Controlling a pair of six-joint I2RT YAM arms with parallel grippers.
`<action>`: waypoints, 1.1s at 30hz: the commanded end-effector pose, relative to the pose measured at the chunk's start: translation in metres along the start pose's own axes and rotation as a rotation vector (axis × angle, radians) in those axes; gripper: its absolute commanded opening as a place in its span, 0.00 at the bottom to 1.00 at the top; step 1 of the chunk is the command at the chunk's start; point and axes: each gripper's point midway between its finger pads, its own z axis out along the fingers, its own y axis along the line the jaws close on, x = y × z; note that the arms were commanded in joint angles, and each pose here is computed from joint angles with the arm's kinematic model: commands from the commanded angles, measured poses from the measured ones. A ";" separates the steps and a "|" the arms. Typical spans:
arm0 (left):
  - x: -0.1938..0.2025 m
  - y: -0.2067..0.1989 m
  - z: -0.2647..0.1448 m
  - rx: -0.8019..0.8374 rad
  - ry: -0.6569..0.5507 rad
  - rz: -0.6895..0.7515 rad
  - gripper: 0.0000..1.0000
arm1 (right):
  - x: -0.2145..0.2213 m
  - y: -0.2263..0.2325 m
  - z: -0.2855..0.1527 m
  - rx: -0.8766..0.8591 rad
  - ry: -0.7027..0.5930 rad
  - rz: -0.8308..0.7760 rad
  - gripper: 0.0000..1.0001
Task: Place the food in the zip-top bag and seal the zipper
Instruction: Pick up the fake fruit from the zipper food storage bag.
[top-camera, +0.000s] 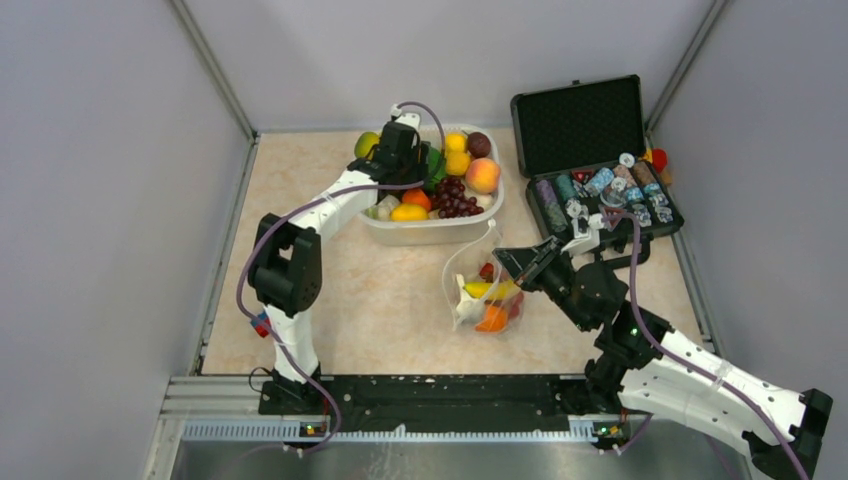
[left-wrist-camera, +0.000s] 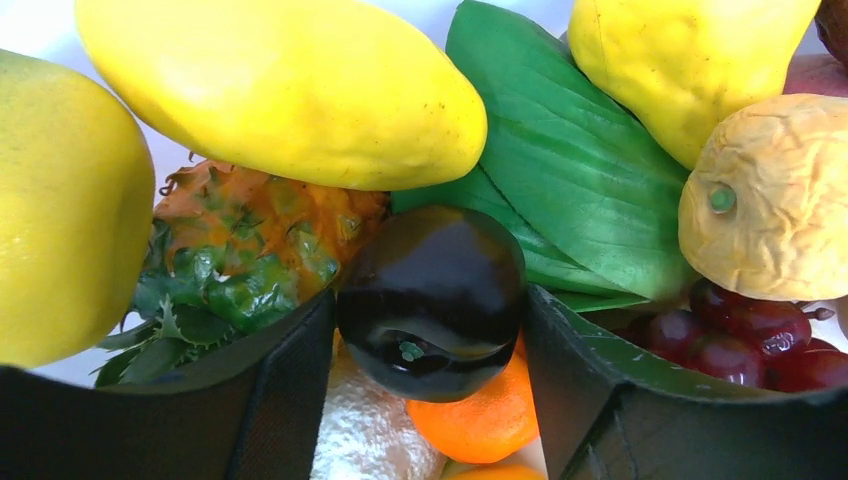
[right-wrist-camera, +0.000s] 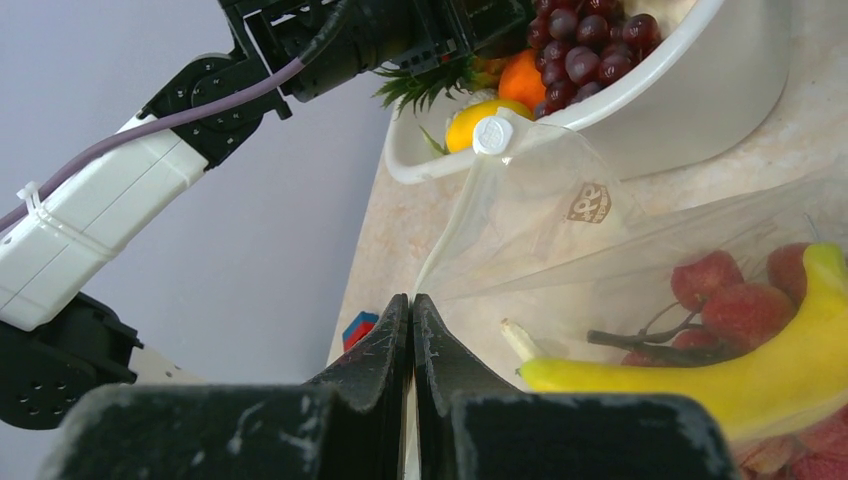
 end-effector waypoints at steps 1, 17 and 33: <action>-0.014 0.001 0.000 -0.005 -0.028 0.011 0.67 | -0.010 0.012 -0.004 -0.035 -0.033 0.012 0.00; -0.039 -0.020 -0.053 0.164 -0.127 0.009 0.45 | -0.007 0.010 -0.002 -0.032 -0.024 0.023 0.00; -0.030 -0.039 -0.152 0.395 -0.234 -0.055 0.45 | -0.002 0.007 0.002 -0.023 -0.014 0.030 0.00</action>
